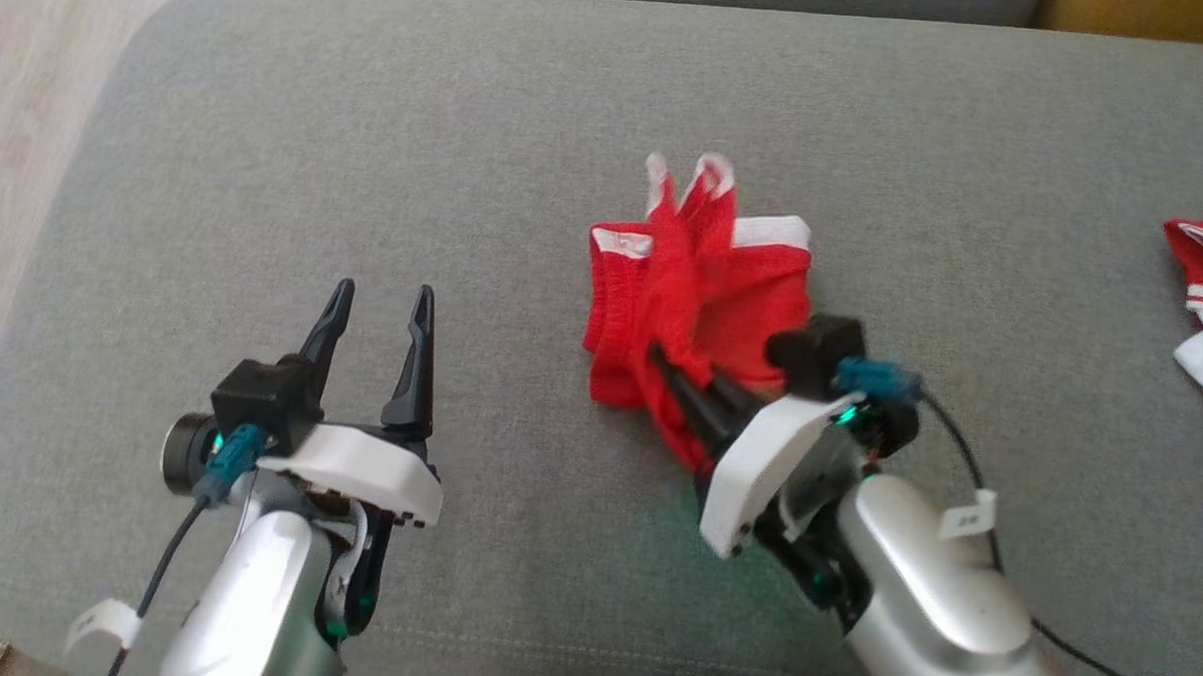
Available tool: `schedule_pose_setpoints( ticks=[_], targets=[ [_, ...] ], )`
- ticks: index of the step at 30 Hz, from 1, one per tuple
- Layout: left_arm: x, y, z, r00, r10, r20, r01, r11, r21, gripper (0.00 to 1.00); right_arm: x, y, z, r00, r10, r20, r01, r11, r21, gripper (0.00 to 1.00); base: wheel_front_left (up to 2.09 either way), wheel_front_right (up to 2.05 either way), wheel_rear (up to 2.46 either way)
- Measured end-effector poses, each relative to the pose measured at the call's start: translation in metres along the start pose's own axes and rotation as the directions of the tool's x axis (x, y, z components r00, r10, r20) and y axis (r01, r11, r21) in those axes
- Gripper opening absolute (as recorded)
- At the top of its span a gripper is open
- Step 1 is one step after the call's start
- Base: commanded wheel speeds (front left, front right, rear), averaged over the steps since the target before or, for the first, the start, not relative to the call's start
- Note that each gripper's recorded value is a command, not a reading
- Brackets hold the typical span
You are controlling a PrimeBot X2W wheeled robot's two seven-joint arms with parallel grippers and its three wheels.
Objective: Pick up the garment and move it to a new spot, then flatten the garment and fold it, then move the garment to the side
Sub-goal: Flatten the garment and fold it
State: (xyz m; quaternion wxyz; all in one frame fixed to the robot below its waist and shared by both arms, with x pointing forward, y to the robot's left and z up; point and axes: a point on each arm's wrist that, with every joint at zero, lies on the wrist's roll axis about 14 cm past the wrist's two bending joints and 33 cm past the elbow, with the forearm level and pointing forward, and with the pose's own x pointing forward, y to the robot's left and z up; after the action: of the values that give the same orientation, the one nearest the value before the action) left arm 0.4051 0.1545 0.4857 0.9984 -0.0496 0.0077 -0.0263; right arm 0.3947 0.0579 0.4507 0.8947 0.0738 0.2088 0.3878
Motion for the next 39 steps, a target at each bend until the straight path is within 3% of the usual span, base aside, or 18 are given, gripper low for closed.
schedule_pose_setpoints(
  ticks=[5, 6, 7, 16, 23, 31, 39],
  targets=[
    [-0.001, 0.003, -0.004, 1.0, 0.012, -0.013, -0.012, 1.0, -0.007, 1.0, 0.004, 0.011, -0.022, 0.998, 0.036, -0.051, -0.036, 0.999, 0.002, 0.02, 0.0, 0.0, 0.0],
    [0.0, 0.003, -0.005, 1.0, 0.01, -0.014, -0.01, 1.0, -0.008, 1.0, 0.004, 0.011, -0.023, 0.998, 0.036, -0.048, -0.036, 0.999, 0.001, 0.38, 0.0, 0.0, 0.0],
    [0.0, 0.002, -0.005, 1.0, 0.008, -0.014, -0.008, 1.0, -0.008, 1.0, 0.003, 0.011, -0.023, 0.999, 0.034, -0.039, -0.034, 0.999, 0.0, 1.0, 0.0, 0.0, 0.0],
    [0.006, -0.008, -0.006, 1.0, -0.022, -0.015, 0.021, 1.0, -0.011, 1.0, -0.002, 0.002, 0.026, 0.985, 0.014, 0.173, -0.008, 0.999, -0.036, 1.0, 0.0, 0.0, 0.0],
    [0.01, -0.014, -0.006, 0.999, -0.038, -0.013, 0.038, 0.999, -0.008, 1.0, -0.026, -0.043, 0.071, 0.925, -0.122, 0.36, 0.143, 0.989, -0.033, 1.0, 0.0, 0.0, 0.0],
    [0.013, -0.017, 0.004, 0.998, -0.06, 0.015, 0.059, 0.998, 0.013, 1.0, -0.095, -0.116, 0.065, 0.819, -0.396, 0.415, 0.421, 0.906, 0.034, 1.0, 0.0, 0.0, 0.0],
    [0.001, -0.016, 0.003, 0.998, -0.058, 0.014, 0.057, 0.998, 0.028, 1.0, -0.149, -0.145, 0.046, 0.742, -0.548, 0.387, 0.574, 0.817, 0.056, 1.0, 0.0, 0.0, 0.0]
  ],
)
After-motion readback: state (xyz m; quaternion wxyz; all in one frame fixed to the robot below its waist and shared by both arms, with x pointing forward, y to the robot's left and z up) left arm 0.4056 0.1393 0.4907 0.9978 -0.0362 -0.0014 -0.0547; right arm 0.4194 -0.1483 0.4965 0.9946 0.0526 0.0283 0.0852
